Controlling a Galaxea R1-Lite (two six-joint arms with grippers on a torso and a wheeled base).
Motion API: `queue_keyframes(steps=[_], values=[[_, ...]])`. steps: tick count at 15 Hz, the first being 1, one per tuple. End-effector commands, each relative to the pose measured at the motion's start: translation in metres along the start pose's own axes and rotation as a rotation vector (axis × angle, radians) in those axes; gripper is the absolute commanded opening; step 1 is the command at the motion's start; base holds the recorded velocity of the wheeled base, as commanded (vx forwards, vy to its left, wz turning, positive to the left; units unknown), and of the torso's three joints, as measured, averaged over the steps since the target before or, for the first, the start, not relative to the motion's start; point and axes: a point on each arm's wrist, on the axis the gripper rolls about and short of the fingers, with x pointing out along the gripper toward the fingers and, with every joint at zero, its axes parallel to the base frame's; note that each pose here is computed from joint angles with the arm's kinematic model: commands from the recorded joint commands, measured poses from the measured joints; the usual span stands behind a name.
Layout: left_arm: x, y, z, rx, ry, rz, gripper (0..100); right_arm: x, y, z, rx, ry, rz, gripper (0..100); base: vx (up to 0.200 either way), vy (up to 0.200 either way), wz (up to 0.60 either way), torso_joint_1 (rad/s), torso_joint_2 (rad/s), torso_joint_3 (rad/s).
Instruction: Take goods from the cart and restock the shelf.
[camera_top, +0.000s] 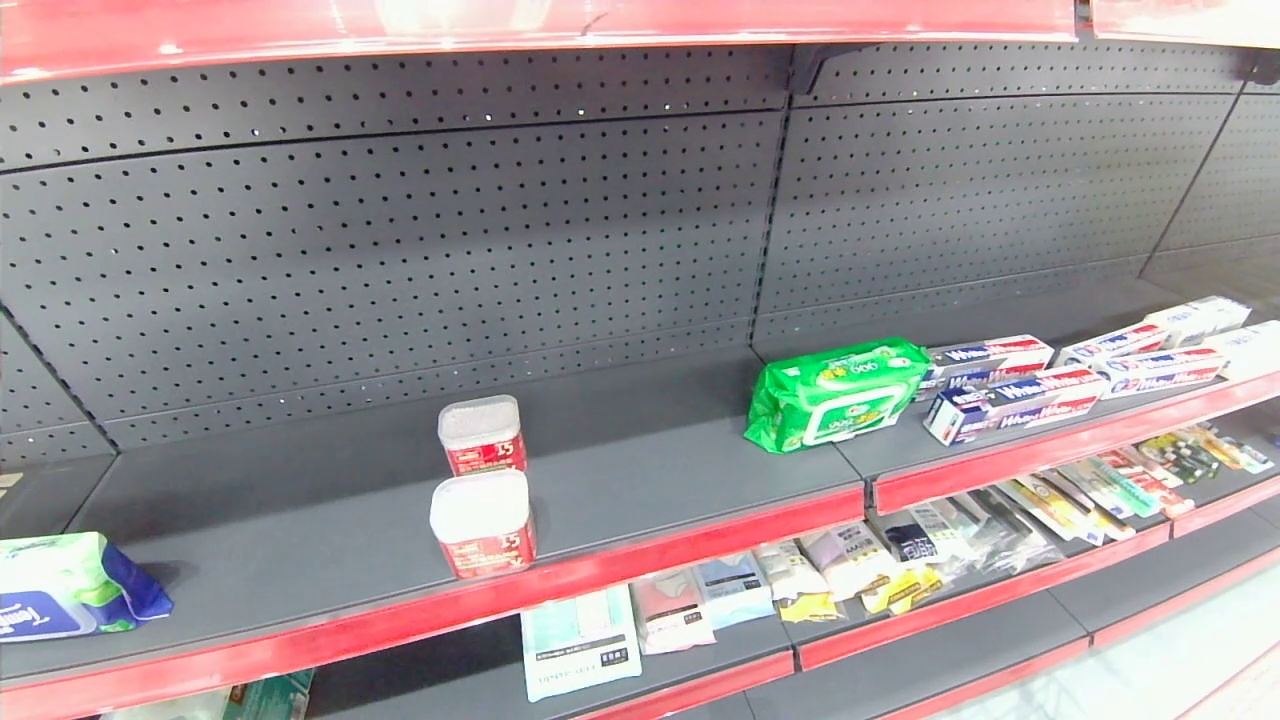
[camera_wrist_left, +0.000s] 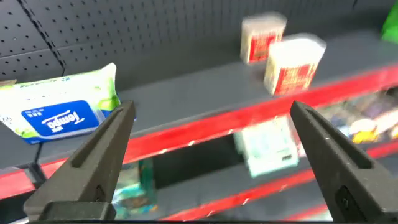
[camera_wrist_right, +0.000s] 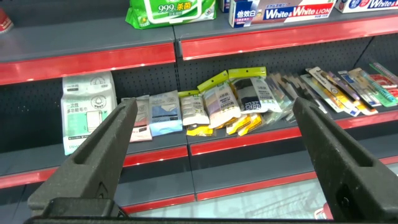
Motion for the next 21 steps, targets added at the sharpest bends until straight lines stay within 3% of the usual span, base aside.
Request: queue_keyframes(steps=[1, 2, 3, 5, 7, 8, 9, 11, 12, 14, 21], values=[[0.001, -0.001, -0.014, 0.000, 0.002, -0.017, 100, 0.000, 0.000, 0.000, 0.000, 0.001, 0.000, 100, 0.000, 0.000, 0.00, 0.000, 0.00, 0.000], [0.008, -0.002, -0.027, 0.003, 0.000, -0.015, 100, 0.000, 0.000, 0.000, 0.000, 0.001, 0.000, 100, 0.000, 0.000, 0.00, 0.000, 0.00, 0.000], [0.011, -0.001, -0.026, 0.007, -0.058, -0.013, 100, 0.000, 0.000, 0.000, 0.000, 0.001, 0.000, 100, 0.000, 0.000, 0.00, 0.000, 0.00, 0.000], [0.011, -0.001, -0.027, -0.001, -0.054, 0.002, 100, 0.000, 0.000, 0.000, 0.000, 0.001, 0.000, 100, 0.000, 0.000, 0.00, 0.000, 0.00, 0.000], [0.011, 0.003, -0.026, -0.038, -0.065, 0.198, 100, 0.000, 0.000, 0.000, 0.000, 0.001, 0.000, 100, 0.000, 0.000, 0.00, 0.000, 0.00, 0.000], [0.011, 0.004, -0.026, -0.065, -0.067, 0.228, 100, 0.000, 0.000, 0.000, -0.002, 0.001, 0.000, 100, 0.000, 0.000, 0.00, 0.000, 0.00, 0.000], [0.011, 0.004, -0.026, -0.074, -0.068, 0.226, 100, 0.000, 0.000, 0.000, -0.002, 0.001, 0.001, 100, 0.000, 0.000, 0.00, 0.000, 0.00, 0.000], [0.011, 0.002, -0.027, -0.082, -0.064, 0.122, 100, 0.000, 0.000, 0.000, -0.002, 0.001, 0.001, 100, 0.000, 0.000, 0.00, 0.000, 0.00, 0.000], [0.012, 0.000, -0.033, -0.072, -0.004, 0.043, 100, 0.000, 0.000, 0.000, -0.002, 0.001, 0.000, 100, 0.000, 0.000, 0.00, 0.000, 0.00, 0.000], [0.012, -0.001, -0.032, -0.051, -0.017, 0.029, 100, 0.000, 0.000, 0.000, -0.002, 0.001, 0.001, 100, 0.000, 0.000, 0.00, 0.000, 0.00, 0.000], [0.012, -0.001, -0.032, -0.052, -0.017, 0.032, 100, 0.000, 0.000, 0.000, 0.000, 0.001, 0.001, 100, 0.000, 0.000, -0.09, 0.000, 0.00, 0.001]])
